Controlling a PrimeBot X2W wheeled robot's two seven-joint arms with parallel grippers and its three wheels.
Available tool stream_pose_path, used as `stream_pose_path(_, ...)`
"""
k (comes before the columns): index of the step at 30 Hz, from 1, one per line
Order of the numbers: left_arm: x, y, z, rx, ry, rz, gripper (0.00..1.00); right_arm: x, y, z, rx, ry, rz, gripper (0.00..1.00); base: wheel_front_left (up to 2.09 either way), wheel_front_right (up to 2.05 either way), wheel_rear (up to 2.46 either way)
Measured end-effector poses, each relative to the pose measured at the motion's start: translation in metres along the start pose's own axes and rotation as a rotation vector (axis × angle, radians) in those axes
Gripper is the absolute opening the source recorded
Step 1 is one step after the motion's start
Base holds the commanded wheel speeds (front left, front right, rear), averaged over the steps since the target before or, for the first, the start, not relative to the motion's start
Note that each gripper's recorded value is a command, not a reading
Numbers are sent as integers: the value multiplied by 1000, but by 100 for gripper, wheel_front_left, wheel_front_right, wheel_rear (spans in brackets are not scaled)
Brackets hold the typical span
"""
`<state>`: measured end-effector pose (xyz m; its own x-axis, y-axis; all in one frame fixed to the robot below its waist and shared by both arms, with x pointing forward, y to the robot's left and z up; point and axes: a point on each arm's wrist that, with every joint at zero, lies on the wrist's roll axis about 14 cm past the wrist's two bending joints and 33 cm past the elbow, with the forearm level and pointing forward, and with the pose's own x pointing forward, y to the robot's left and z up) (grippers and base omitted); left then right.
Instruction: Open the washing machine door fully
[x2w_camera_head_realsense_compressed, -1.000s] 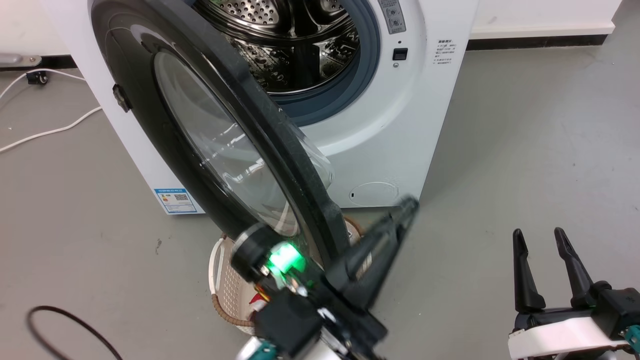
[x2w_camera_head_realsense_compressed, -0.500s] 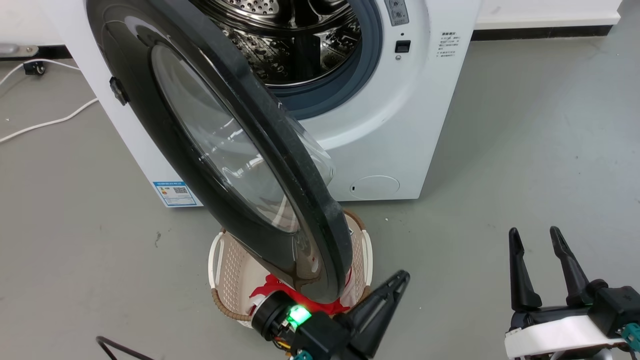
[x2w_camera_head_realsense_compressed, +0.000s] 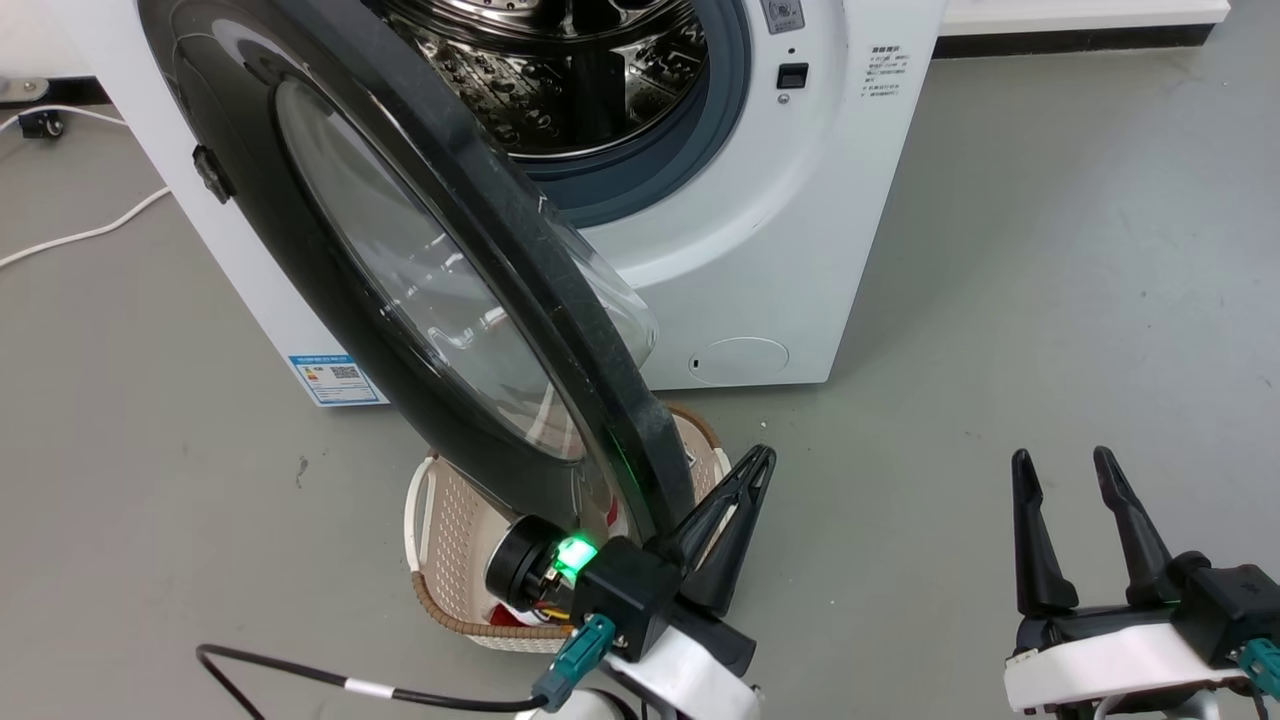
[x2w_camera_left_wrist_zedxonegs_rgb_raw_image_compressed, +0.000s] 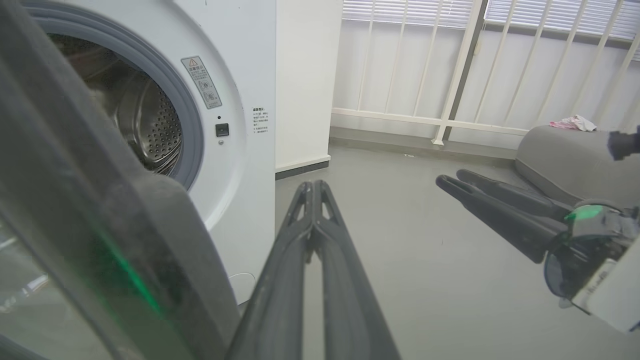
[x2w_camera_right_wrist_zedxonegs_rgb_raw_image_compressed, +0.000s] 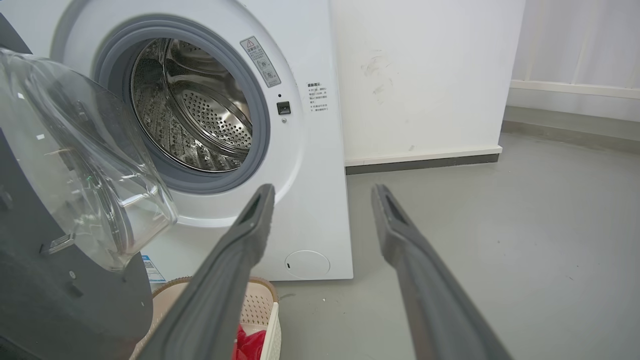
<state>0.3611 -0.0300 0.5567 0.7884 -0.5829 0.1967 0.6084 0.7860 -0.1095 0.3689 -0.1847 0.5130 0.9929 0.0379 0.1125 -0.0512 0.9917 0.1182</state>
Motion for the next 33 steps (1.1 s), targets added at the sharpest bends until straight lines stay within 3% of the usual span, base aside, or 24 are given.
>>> stream_pose_path(20, 9, 23, -15, 14, 35, 111, 0, -1, 4, -4, 21, 11, 9, 100, 0, 0, 0)
stream_pose_path(33, -20, 37, -11, 45, 42, 193, 0, -1, 10, -4, 33, 10, 23, 100, 0, 0, 0)
